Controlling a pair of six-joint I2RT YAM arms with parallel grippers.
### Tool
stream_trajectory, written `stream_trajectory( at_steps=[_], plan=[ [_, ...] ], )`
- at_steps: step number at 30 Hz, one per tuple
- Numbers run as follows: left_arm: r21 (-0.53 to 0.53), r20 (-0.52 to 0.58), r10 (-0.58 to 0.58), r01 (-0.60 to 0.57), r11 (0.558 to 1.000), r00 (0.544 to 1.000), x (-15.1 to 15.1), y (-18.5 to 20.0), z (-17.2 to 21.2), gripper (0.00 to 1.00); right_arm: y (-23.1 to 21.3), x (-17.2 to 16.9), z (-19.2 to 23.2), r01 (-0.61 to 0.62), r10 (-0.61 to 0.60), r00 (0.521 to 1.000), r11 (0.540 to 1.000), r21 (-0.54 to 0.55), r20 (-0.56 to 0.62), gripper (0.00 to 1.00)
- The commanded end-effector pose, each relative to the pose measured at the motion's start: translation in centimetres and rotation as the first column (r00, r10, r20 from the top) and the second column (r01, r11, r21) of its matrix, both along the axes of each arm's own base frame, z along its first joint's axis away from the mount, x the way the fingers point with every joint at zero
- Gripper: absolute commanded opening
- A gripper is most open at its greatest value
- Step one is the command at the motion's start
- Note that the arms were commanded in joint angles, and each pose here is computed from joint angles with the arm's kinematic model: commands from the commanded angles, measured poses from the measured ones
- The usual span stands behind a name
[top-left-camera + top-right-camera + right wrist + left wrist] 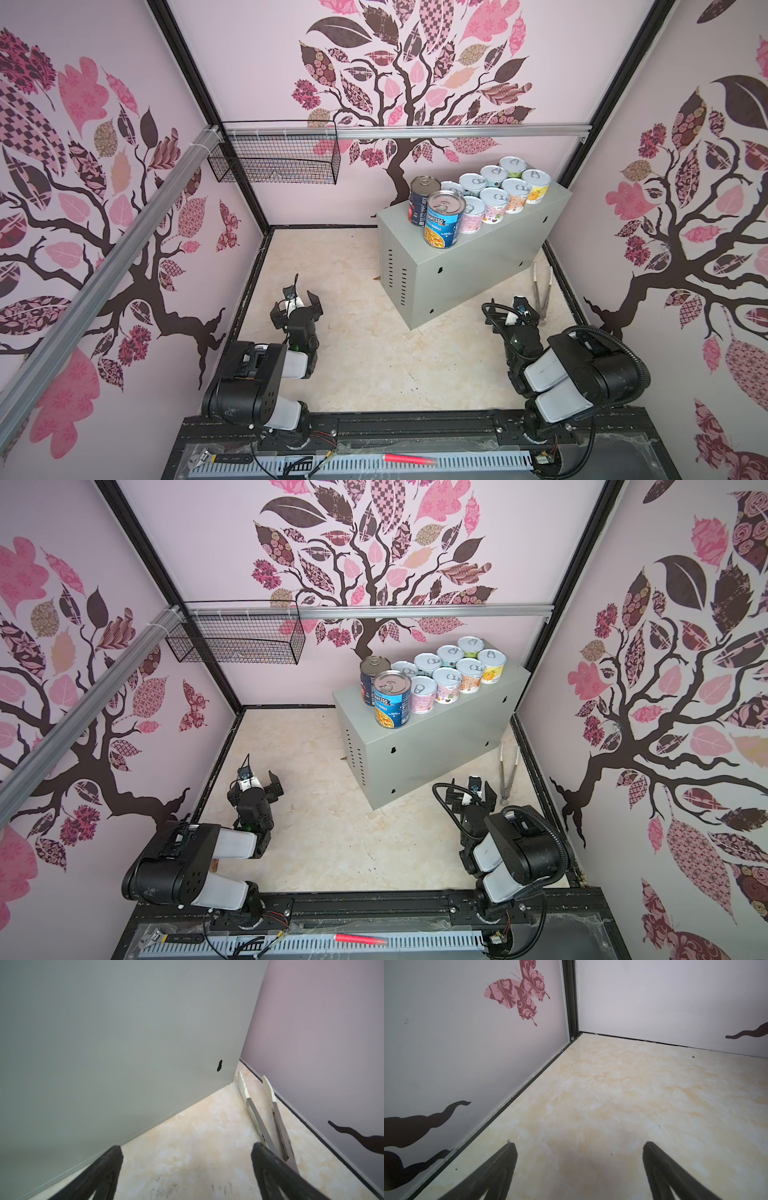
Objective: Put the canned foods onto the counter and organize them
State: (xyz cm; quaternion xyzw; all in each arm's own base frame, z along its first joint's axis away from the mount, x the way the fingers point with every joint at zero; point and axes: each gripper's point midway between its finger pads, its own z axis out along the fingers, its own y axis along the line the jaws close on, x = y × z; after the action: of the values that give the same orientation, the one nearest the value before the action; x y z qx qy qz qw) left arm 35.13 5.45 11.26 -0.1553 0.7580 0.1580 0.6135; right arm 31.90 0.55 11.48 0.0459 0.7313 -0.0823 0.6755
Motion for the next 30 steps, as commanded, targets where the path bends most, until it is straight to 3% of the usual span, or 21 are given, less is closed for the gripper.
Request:
stream_trajectory(
  at_steps=[1,3,6,8,10,13,14,18,30],
  plan=[
    [0.021,-0.023,-0.109,0.109,0.994,0.994,3.1,-1.9,0.8,0.98,0.2,0.1,3.7,-0.012,0.007,0.988,1.000,0.028,0.155,1.00],
    [-0.016,-0.030,-0.139,0.139,0.990,0.990,3.3,-1.7,-0.3,0.98,0.3,0.2,3.6,-0.015,0.011,0.988,1.000,0.027,0.151,1.00],
    [0.014,0.029,-0.199,0.198,0.980,0.980,2.7,-2.6,0.1,0.98,0.4,0.5,3.3,-0.038,0.033,0.989,0.999,0.031,0.144,1.00],
    [-0.008,-0.048,-0.165,0.165,0.986,0.985,3.6,-2.1,-0.7,0.98,0.1,1.1,3.1,-0.027,0.021,0.990,0.999,0.043,0.140,1.00],
    [-0.088,-0.071,-0.227,0.220,0.971,0.971,4.7,-1.6,-1.2,0.98,-0.7,2.2,2.8,0.019,-0.026,0.992,0.998,0.059,0.120,1.00],
    [-0.091,-0.080,-0.212,0.205,0.975,0.974,4.7,-1.5,-1.2,0.98,-2.2,5.8,0.3,0.069,-0.063,0.996,0.991,0.116,-0.059,1.00],
    [-0.091,-0.077,-0.212,0.205,0.975,0.974,4.7,-1.5,-1.3,0.98,-2.4,6.8,-0.5,0.038,-0.018,0.992,0.987,0.156,-0.126,1.00],
    [-0.090,-0.077,-0.211,0.204,0.975,0.974,4.6,-1.5,-1.2,0.98,-2.4,6.3,-0.1,0.017,-0.006,0.997,0.987,0.159,-0.073,1.00],
    [-0.080,-0.069,-0.209,0.203,0.976,0.975,4.5,-1.6,-1.0,0.98,-2.4,6.2,-0.2,0.016,-0.003,0.997,0.987,0.159,-0.081,1.00]
  ],
)
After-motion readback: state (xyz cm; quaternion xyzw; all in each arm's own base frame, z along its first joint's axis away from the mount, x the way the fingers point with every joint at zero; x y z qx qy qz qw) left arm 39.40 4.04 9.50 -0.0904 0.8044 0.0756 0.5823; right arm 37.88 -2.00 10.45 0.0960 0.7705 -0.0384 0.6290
